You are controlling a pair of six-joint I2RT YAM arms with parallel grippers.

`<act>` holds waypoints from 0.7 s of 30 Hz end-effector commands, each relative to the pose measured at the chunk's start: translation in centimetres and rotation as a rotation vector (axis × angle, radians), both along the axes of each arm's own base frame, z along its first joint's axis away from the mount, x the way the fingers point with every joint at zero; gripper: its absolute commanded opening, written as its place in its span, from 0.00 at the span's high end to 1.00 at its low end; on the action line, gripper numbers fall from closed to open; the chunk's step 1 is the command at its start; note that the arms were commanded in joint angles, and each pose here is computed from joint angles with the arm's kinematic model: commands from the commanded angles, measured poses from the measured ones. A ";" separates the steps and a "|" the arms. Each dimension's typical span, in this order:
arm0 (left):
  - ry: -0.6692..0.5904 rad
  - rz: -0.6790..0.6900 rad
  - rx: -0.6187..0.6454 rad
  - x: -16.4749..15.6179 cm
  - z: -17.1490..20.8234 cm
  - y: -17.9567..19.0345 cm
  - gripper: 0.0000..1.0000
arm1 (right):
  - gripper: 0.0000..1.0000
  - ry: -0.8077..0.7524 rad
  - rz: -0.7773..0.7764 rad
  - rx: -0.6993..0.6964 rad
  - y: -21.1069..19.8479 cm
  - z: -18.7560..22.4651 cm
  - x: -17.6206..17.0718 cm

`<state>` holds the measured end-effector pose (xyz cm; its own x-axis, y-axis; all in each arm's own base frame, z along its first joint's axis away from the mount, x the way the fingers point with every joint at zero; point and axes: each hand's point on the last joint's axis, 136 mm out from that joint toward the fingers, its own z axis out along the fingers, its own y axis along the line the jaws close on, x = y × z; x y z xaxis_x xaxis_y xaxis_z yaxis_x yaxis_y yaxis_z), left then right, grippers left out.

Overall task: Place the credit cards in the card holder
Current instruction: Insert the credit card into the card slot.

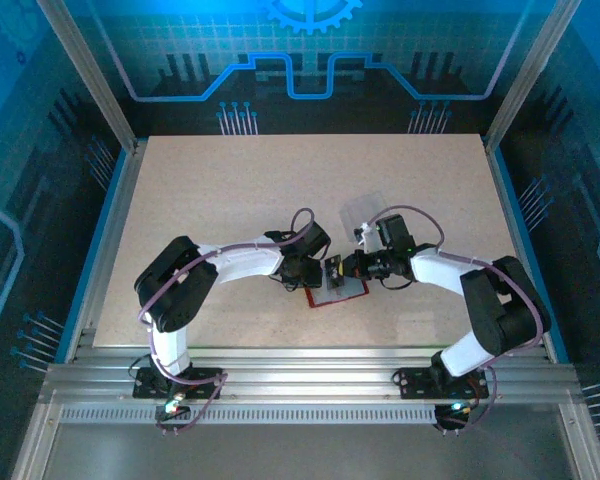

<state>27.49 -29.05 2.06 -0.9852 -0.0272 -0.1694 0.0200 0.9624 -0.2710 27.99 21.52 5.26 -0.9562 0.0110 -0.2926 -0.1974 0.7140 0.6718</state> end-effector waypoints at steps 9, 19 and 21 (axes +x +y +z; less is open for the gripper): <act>0.067 0.009 0.066 -1.6 -2.7 1.4 0.72 | 1.00 0.113 0.068 -0.056 -0.4 -0.6 -3.0; 0.068 0.009 0.059 -1.7 -2.6 1.3 0.72 | 1.00 0.151 0.118 -0.044 0.9 -1.3 -3.0; 0.067 0.008 0.058 -1.8 -2.6 1.3 0.72 | 1.00 0.159 0.128 -0.047 1.2 -1.5 -3.0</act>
<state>27.49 -29.15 1.98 -0.9850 -0.0272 -0.1707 0.0217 0.9604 -0.2778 25.97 22.13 4.41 -0.9812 -0.0769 -0.1772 -0.1775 0.7204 0.6705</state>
